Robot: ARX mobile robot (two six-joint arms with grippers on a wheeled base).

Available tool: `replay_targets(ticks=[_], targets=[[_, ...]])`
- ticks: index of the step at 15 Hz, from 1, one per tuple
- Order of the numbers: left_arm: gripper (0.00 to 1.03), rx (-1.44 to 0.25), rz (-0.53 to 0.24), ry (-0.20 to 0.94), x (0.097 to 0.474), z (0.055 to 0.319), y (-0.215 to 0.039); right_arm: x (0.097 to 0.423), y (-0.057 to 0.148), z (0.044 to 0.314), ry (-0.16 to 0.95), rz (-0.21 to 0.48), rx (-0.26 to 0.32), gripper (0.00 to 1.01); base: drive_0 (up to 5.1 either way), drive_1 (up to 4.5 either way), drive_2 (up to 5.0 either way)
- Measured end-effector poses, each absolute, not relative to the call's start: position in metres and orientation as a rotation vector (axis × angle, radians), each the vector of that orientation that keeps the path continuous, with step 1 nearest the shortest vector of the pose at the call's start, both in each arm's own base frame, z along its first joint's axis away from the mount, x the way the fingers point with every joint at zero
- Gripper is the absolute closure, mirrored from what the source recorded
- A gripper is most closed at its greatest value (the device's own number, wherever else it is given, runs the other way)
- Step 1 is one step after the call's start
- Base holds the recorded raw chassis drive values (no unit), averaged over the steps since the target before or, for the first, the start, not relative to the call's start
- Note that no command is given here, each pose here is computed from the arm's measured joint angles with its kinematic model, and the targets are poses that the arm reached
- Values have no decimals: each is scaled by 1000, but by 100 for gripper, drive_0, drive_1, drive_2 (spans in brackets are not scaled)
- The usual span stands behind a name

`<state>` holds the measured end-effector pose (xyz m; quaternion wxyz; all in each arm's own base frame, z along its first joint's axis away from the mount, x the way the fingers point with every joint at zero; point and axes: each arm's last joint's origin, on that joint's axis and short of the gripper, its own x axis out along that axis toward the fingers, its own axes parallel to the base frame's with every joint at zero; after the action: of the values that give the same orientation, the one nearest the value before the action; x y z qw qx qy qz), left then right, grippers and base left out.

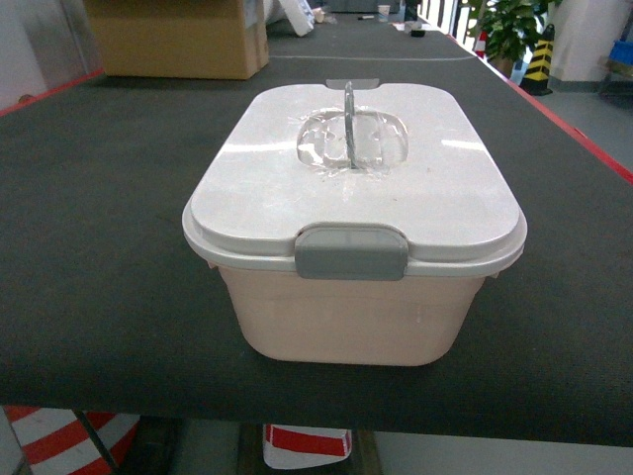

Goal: Pick capacitor and pack into box

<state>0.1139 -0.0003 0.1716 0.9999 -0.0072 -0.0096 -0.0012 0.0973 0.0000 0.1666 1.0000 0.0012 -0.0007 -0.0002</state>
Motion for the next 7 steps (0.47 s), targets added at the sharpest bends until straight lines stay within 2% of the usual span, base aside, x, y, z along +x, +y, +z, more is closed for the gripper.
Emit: replay_targets(ticks=[5,6,7], targets=[[101,-14,-2,-13,108,170,0,97,0,167,-1,0,2,3,0,0,0],[101,-14,-5,40,101,164,0,97,0,167,-1,0,2,3,0,0,0],[101,-14,-4,-14,97,168,0,97,0,167,-1,0,2,3,0,0,0]])
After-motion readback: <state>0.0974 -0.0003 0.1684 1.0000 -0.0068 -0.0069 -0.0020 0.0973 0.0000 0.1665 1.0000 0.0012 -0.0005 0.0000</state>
